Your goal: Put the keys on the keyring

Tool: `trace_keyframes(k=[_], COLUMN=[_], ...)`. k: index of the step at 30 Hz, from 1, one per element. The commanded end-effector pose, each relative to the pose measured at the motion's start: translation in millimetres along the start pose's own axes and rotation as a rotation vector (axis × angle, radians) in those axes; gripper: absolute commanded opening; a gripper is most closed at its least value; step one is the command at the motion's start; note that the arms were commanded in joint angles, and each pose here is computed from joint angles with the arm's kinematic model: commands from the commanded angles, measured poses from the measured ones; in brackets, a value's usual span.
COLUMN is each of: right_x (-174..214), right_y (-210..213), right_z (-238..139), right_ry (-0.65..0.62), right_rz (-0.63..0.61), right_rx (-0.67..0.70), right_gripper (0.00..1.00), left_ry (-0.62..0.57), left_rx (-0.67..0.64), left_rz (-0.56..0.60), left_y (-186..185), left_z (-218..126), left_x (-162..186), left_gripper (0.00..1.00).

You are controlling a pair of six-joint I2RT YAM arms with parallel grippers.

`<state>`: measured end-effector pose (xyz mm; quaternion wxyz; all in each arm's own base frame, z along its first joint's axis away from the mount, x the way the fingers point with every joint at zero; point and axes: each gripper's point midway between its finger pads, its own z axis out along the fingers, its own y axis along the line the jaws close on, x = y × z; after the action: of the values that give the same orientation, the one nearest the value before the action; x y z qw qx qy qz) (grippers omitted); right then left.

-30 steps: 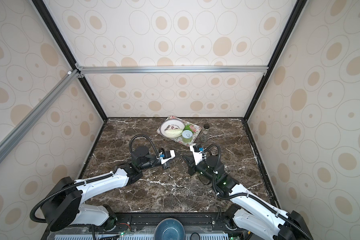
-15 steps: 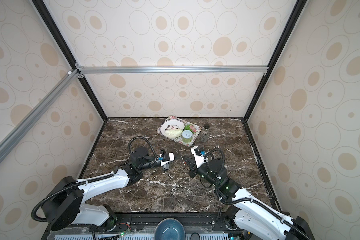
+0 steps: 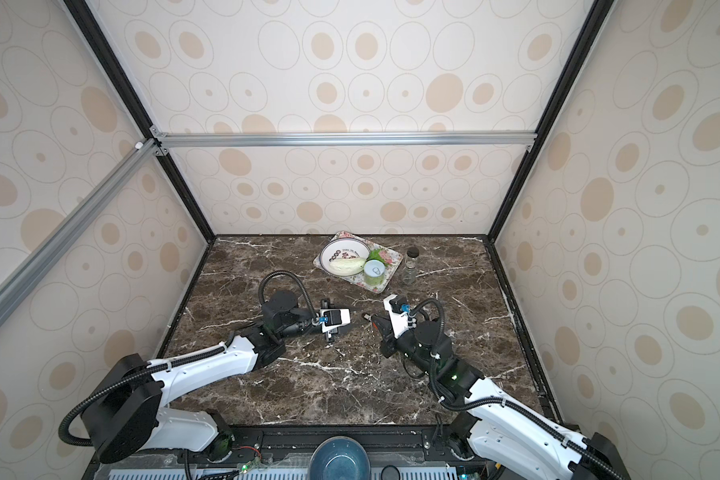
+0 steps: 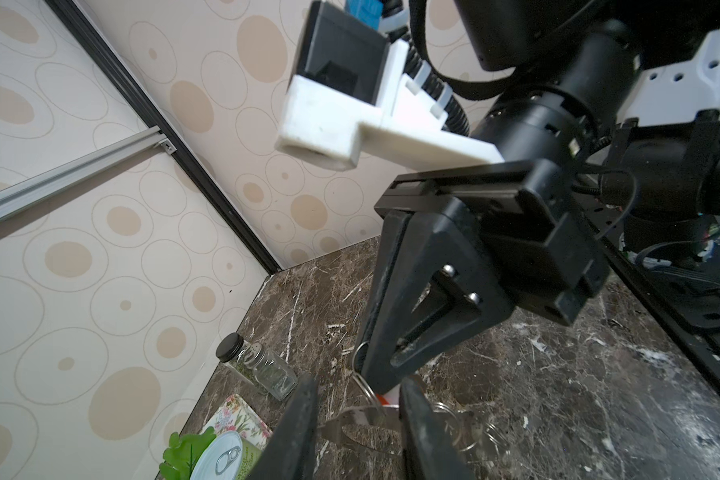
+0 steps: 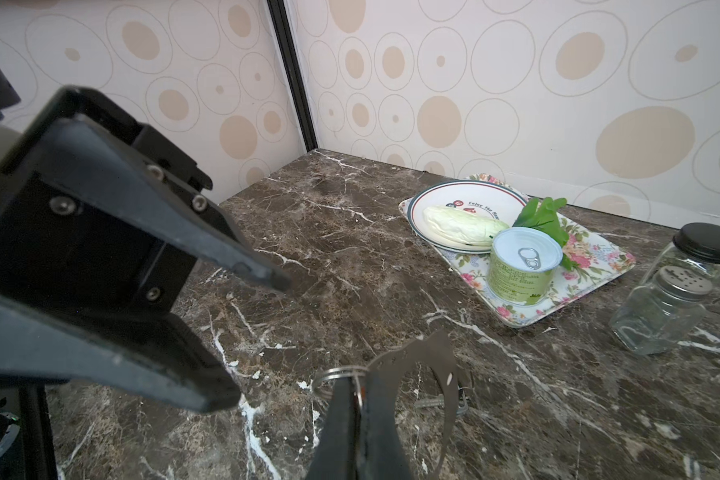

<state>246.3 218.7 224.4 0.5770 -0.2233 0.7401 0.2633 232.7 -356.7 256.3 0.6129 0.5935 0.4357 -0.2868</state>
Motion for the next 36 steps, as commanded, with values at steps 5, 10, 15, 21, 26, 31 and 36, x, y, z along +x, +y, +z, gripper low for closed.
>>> trace_keyframes(k=[5,10,15,21,26,31,36], right_x=[-14,-11,-12,-11,-9,-10,-9], right_y=[1,2,2,2,0,1,-2], right_z=[-5,-2,-2,-1,0,-1,0], right_ry=[-0.052,-0.045,-0.045,-0.041,-0.036,-0.041,-0.036], right_rz=[-0.036,-0.042,-0.045,-0.044,-0.050,-0.047,-0.056], right_rx=[0.022,0.027,0.030,0.033,0.046,0.043,0.061], right_gripper=[0.00,0.00,0.00,0.00,0.00,0.00,0.00], left_ry=[0.051,0.065,0.088,0.086,0.108,0.106,0.108], left_rx=[0.017,0.001,0.004,0.018,0.015,0.003,0.008], left_rz=[0.017,0.000,-0.020,-0.034,-0.043,-0.038,-0.028], left_y=[10,14,17,16,20,19,18], left_z=[4,8,12,17,21,21,20], left_x=[-7,-3,1,5,7,8,7], left_gripper=[0.33,0.34,0.33,0.33,0.32,0.32,0.32])
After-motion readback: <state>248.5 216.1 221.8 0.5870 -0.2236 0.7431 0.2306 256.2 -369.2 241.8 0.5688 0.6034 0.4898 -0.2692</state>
